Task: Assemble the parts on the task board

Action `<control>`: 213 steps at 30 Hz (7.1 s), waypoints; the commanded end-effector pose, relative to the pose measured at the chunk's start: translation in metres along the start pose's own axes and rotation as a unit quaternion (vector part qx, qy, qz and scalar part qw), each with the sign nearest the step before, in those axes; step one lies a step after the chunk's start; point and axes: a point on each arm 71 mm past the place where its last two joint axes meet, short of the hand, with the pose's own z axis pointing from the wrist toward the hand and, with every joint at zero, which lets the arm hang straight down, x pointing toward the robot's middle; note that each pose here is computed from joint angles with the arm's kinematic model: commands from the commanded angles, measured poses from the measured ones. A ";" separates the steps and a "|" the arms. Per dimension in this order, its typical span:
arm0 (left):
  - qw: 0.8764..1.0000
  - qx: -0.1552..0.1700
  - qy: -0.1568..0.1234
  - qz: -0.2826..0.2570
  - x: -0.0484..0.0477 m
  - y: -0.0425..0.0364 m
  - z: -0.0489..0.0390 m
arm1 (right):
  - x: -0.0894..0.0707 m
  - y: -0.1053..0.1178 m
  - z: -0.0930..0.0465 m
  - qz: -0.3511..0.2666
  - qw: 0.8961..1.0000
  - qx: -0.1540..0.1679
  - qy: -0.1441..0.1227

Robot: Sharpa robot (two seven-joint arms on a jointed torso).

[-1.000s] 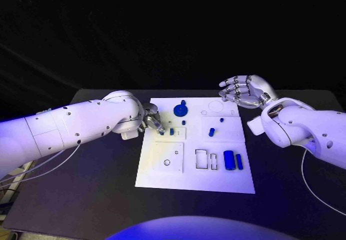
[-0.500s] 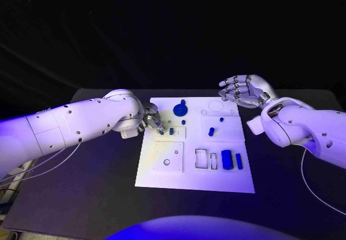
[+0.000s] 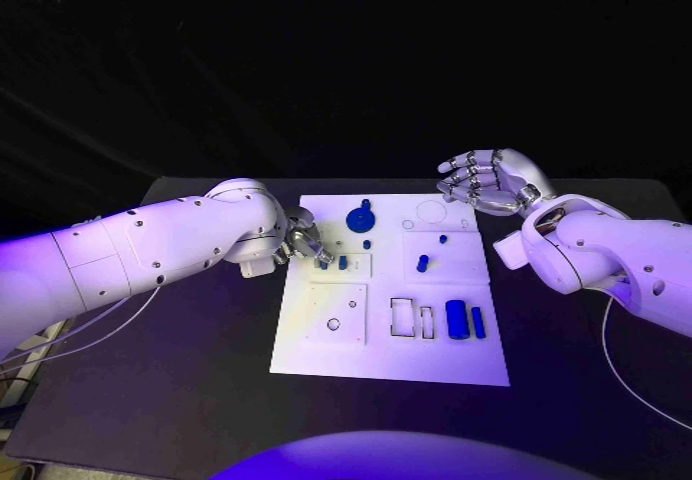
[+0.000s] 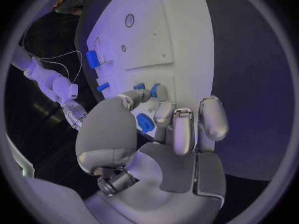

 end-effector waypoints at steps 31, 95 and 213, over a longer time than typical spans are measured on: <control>0.993 0.058 -0.056 -0.086 -0.0145 0.0048 -0.0194 | 0.000 0.000 0.000 0.001 1.000 -0.004 0.004; 0.929 0.239 -0.190 0.211 0.0155 -0.0719 0.0144 | 0.007 0.000 0.001 0.005 1.000 -0.005 0.010; 0.952 0.231 -0.173 0.100 -0.0057 -0.0131 0.0004 | 0.008 0.000 0.001 0.007 1.000 -0.006 0.011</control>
